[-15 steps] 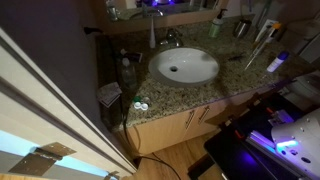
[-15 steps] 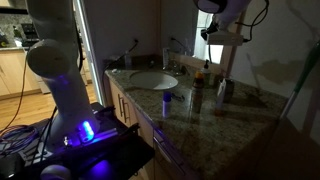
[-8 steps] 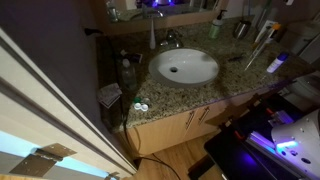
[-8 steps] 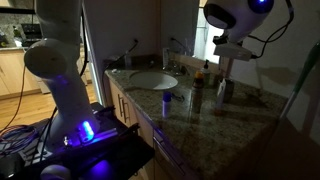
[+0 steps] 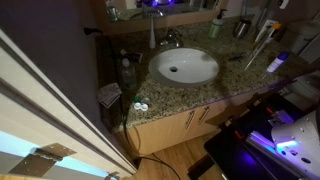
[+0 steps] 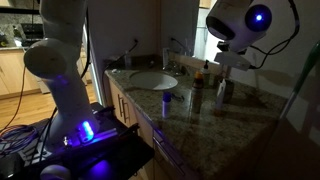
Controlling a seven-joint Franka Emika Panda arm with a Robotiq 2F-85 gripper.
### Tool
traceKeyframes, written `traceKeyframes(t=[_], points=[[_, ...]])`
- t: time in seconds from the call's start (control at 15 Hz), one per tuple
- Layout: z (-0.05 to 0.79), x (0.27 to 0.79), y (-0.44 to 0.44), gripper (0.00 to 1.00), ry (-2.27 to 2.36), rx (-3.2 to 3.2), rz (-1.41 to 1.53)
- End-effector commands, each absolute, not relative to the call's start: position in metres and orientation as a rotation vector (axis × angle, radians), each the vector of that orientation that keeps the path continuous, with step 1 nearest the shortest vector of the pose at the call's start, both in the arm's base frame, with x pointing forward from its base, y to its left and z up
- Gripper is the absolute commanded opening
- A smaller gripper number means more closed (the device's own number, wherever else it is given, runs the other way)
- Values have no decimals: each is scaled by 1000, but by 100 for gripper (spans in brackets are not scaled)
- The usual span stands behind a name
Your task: Open the tap, wet the toothbrush, put it back and close the tap
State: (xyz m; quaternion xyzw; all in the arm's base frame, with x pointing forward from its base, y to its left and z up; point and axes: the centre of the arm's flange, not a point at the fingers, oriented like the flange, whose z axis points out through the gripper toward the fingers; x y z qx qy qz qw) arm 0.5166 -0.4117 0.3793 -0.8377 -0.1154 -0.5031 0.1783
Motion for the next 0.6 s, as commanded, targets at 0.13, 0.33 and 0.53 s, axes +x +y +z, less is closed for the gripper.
traceKeyframes(t=[0.13,0.33,0.53], points=[[358,530,-437,3,-188,-2369,-1509],[350,532,-439,3,-179,-2395,-1511],[339,531,-438,3,-177,-2452,-1491]])
